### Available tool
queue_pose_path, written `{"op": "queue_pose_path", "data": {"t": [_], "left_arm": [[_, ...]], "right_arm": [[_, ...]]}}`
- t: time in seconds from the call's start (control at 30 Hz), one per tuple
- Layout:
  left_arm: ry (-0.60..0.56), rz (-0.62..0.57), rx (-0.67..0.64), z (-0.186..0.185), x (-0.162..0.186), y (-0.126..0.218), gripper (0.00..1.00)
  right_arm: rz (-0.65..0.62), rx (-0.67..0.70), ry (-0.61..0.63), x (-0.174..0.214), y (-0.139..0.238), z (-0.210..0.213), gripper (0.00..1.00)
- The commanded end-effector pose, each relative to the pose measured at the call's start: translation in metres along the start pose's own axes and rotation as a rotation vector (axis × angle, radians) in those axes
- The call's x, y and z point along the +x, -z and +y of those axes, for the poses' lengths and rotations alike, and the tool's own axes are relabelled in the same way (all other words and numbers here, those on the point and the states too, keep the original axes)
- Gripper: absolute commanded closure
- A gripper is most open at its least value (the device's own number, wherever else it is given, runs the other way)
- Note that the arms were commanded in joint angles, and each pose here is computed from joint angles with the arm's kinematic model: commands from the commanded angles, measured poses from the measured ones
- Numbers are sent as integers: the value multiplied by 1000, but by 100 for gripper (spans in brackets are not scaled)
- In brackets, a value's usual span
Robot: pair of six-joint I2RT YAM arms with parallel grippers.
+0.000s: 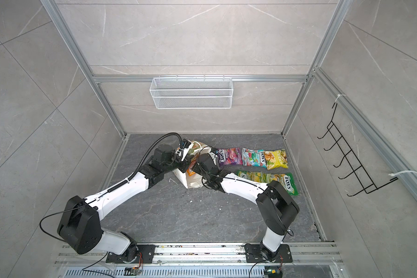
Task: Take the snacks out of the paper bag
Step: 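Reach down into the bag and close the right gripper on the orange packet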
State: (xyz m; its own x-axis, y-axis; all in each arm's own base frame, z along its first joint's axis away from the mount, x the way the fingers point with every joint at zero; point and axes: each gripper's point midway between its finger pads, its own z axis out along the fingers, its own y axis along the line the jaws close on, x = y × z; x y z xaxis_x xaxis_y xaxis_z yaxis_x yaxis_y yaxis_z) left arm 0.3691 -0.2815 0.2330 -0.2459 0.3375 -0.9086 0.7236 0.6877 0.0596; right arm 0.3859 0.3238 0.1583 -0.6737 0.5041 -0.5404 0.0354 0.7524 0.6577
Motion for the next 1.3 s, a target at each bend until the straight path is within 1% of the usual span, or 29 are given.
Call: {"op": "queue_pose_path", "data": {"t": [0.0, 0.07, 0.1, 0.17, 0.2, 0.3, 0.4, 0.6, 0.77, 1.0, 1.13, 1.2, 1.27], "left_arm": [[12, -75, -9, 3, -28, 1, 100], [12, -75, 0, 2, -28, 1, 100], [11, -77, 4, 1, -29, 2, 100], [11, -78, 8, 0, -29, 3, 100], [12, -78, 10, 0, -29, 3, 100], [12, -79, 17, -1, -30, 3, 100], [14, -82, 28, -3, -32, 3, 100], [8, -82, 54, -8, -31, 2, 100], [0, -80, 68, -12, -32, 4, 100], [-8, -83, 66, -12, -33, 6, 100], [-12, -82, 67, -12, -32, 7, 100], [-10, -78, 67, -12, -31, 7, 100], [-11, -76, 67, -12, -29, 7, 100]], "right_arm": [[127, 12, 59, 24, -8, -5, 90], [182, -8, 49, 37, -15, -5, 87], [200, -2, 38, 42, -17, -8, 82], [221, 14, 28, 48, -20, -13, 76], [231, 24, 20, 50, -21, -15, 70], [269, 38, 18, 59, -26, -19, 63], [292, 64, -28, 66, -32, -24, 61], [275, 82, -83, 68, -48, -27, 58], [265, 122, -163, 73, -61, -35, 53], [207, 144, -255, 71, -80, -42, 52], [115, 115, -301, 60, -87, -41, 54], [50, 113, -295, 48, -91, -41, 58], [18, 115, -295, 42, -95, -40, 65]]}}
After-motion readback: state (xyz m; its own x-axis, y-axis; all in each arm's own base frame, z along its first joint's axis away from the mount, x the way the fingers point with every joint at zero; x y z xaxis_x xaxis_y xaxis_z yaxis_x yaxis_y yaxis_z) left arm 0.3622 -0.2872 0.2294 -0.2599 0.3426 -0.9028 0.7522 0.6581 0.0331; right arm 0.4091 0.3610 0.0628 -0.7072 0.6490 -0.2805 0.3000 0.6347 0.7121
